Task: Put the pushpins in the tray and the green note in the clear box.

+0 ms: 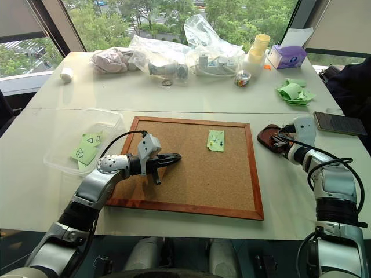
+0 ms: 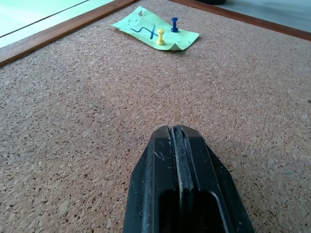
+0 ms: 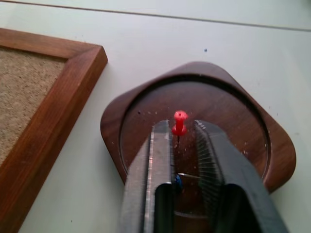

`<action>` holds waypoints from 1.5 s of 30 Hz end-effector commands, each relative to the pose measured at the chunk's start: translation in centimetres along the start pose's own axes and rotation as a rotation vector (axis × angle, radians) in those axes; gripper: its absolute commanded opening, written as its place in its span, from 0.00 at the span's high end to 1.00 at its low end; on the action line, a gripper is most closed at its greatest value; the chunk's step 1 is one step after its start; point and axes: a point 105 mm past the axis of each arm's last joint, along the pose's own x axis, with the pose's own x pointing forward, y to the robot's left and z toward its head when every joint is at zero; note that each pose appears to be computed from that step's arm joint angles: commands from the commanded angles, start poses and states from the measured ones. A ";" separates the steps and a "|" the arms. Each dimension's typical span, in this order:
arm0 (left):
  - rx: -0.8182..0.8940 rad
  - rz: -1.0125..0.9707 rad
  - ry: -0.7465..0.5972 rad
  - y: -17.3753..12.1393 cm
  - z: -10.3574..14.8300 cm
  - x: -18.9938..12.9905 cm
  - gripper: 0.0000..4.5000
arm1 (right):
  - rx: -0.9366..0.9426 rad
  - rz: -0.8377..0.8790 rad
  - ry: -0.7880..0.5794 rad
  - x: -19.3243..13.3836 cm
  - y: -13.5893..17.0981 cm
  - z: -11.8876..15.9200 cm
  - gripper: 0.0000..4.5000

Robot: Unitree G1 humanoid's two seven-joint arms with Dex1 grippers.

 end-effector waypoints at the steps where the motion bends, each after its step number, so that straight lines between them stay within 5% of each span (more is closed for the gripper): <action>1: -0.037 -0.006 0.069 -0.5 -2.0 0.0 1.00 | -0.009 0.016 -0.051 -0.5 0.3 1.6 0.34; 4: -0.038 -0.006 0.069 -0.5 -2.0 0.0 1.00 | -0.032 0.033 -0.083 -0.9 0.9 2.8 0.01; 11: -0.038 -0.006 0.072 -0.5 -2.1 -0.1 1.00 | -0.126 0.187 -0.181 -2.2 5.1 7.1 0.01; 18: -0.037 -0.004 0.071 -0.3 -2.0 -0.1 1.00 | -0.163 0.408 -0.112 -2.0 11.4 5.3 0.01; 21: -0.037 -0.001 0.070 -0.3 -2.0 -0.1 1.00 | -0.183 0.437 -0.085 -1.4 13.1 4.1 0.19; 23: -0.037 0.002 0.069 -0.3 -2.0 -0.1 1.00 | -0.201 0.443 -0.071 -0.9 13.8 3.5 0.41; 39: -0.028 0.020 0.073 -0.1 -2.0 -0.3 1.00 | -0.243 0.465 -0.046 1.3 15.0 1.6 0.41; 42: -0.028 0.024 0.075 -0.1 -2.0 -0.3 1.00 | -0.255 0.466 -0.047 1.4 15.0 1.4 0.58; 45: -0.028 0.028 0.077 -0.1 -2.1 -0.4 1.00 | -0.262 0.464 -0.064 1.3 15.0 2.0 0.91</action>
